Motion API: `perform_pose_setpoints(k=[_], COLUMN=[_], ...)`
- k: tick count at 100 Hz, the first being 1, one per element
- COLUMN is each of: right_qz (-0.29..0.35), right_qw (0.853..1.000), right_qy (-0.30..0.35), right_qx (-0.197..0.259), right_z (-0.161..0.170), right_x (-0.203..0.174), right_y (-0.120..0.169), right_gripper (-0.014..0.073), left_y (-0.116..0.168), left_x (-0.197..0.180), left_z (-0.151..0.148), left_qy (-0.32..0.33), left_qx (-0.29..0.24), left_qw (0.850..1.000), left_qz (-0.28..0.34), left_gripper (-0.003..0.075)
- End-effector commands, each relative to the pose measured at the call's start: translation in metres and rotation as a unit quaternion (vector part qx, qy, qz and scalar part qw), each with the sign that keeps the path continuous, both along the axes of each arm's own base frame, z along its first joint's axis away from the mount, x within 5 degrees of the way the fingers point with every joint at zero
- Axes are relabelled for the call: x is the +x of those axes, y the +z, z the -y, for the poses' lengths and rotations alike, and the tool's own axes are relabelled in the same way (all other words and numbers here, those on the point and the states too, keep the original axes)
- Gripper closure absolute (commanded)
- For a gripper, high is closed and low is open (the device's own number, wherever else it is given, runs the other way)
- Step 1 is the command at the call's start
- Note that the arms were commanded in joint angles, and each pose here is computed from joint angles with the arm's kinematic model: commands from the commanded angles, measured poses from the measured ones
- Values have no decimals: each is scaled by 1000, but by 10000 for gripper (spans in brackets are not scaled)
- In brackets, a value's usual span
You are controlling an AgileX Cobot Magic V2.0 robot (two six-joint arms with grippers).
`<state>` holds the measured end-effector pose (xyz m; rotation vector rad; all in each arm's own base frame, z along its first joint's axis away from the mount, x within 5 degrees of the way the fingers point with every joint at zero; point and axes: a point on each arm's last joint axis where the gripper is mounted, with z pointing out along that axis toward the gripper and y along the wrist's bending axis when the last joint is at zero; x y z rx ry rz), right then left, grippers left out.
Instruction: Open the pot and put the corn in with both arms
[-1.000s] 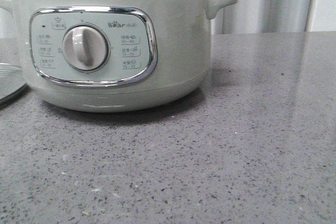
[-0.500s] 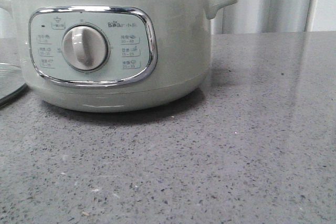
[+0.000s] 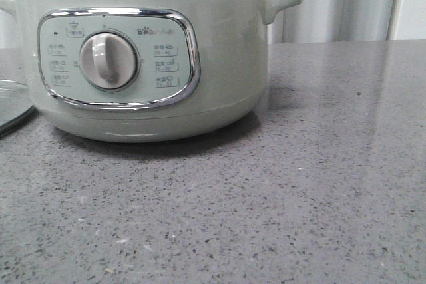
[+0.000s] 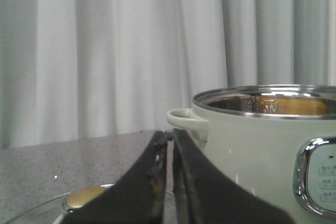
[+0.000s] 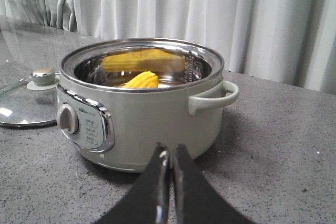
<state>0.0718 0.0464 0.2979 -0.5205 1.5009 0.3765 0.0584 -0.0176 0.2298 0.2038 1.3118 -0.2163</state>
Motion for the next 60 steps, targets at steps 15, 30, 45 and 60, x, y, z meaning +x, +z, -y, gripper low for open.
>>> perform_pose_setpoints(k=[15, 30, 45, 60], right_qz=[48, 48, 48, 48], right_qw=[999, 999, 999, 999], right_qy=[-1, -1, -1, -1], right_qx=[16, 16, 16, 16], right_z=[1, 1, 1, 1], right_x=[-1, -1, -1, -1], right_y=[15, 15, 15, 15], right_gripper=[669, 669, 669, 669], left_y=[-10, -19, -28, -43], left_x=[-3, -5, -5, -6], left_z=[-9, -14, -15, -15], left_qy=[53, 120, 127, 119], left_qx=[-39, 75, 97, 110], left_qw=[997, 988, 981, 969], left_qz=[-43, -62, -107, -186], left_gripper=[741, 741, 741, 741])
